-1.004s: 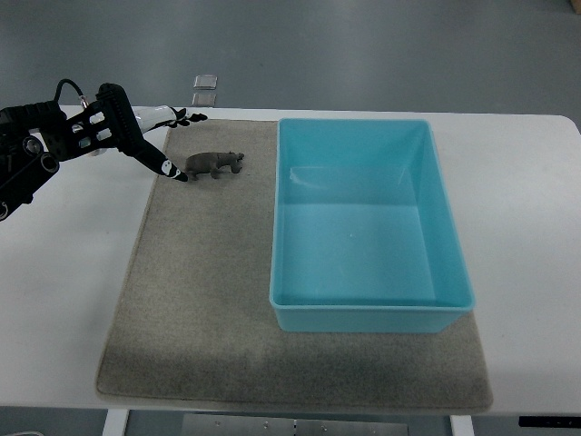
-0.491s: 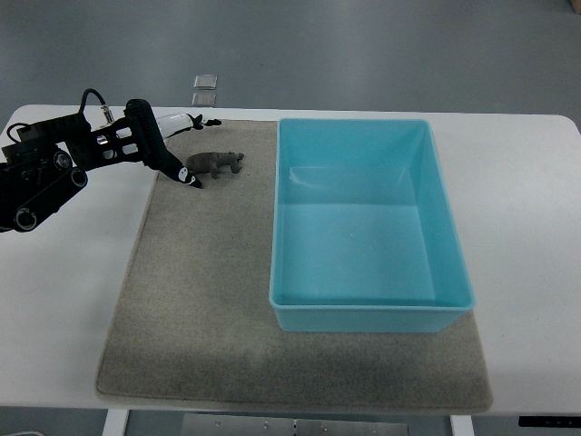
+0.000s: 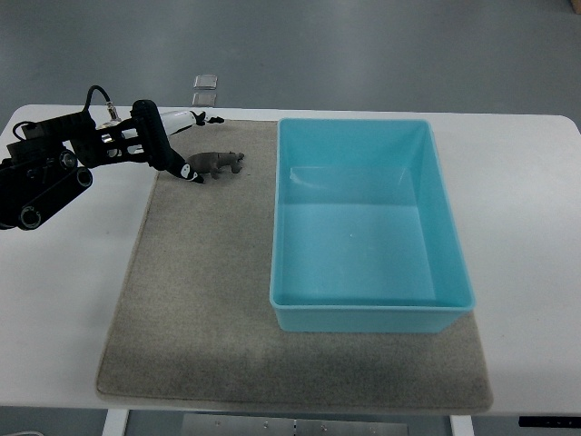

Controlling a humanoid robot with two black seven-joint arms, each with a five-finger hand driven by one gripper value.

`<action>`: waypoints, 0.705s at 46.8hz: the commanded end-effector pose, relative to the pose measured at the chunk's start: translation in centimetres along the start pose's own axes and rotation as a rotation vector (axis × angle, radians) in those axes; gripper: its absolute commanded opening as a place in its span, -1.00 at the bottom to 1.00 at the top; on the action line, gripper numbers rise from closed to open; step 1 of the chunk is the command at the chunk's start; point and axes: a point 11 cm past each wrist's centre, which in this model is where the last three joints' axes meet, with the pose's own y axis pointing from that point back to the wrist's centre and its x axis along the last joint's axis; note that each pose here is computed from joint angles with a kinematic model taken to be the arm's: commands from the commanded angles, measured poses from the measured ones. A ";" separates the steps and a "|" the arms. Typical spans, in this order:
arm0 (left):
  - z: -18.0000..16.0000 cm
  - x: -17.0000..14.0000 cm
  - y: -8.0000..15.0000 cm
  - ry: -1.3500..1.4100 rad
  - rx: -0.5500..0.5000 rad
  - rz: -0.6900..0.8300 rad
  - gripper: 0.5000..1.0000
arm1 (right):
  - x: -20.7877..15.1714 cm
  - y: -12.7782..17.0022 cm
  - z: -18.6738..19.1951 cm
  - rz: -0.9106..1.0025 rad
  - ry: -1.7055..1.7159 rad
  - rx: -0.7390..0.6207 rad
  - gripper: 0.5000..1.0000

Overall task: Place brown hippo in blue box with left hand
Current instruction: 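Lower the left hand over the brown hippo, fingers pointing down, then close the left hand fingers around the brown hippo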

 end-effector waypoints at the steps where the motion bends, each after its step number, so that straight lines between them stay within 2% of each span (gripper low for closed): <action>1: 0.0 -0.1 0.0 -0.002 0.002 -0.004 0.67 | 0.0 0.0 0.0 0.000 0.000 0.000 0.74; 6: -0.2 -0.4 0.0 -0.011 0.007 -0.015 0.55 | 0.0 0.0 0.0 0.000 0.000 0.000 0.74; 8: -0.2 -0.6 0.0 -0.016 0.008 -0.020 0.41 | 0.0 0.0 0.0 0.000 0.000 0.000 0.74; 11: -0.3 -0.8 0.0 -0.023 0.011 -0.029 0.40 | 0.0 0.0 0.0 0.000 0.000 0.000 0.74; 13: -0.2 -0.9 -0.1 -0.025 0.009 -0.031 0.30 | 0.0 0.0 0.0 0.000 0.000 0.000 0.74; 16: -0.2 -0.8 0.0 -0.027 0.011 -0.031 0.26 | 0.0 0.0 0.0 0.000 0.000 0.000 0.74; 26: -0.1 -0.6 -0.1 -0.034 0.009 -0.031 -0.31 | 0.0 0.0 0.0 0.000 0.000 0.000 0.74; 30: -0.1 -0.6 -0.1 -0.038 0.010 -0.033 -0.48 | 0.0 0.0 0.0 0.000 0.000 0.000 0.74; 33: -0.1 -0.7 -0.1 -0.055 0.012 -0.035 -0.51 | 0.0 0.0 0.0 0.000 0.000 0.000 0.74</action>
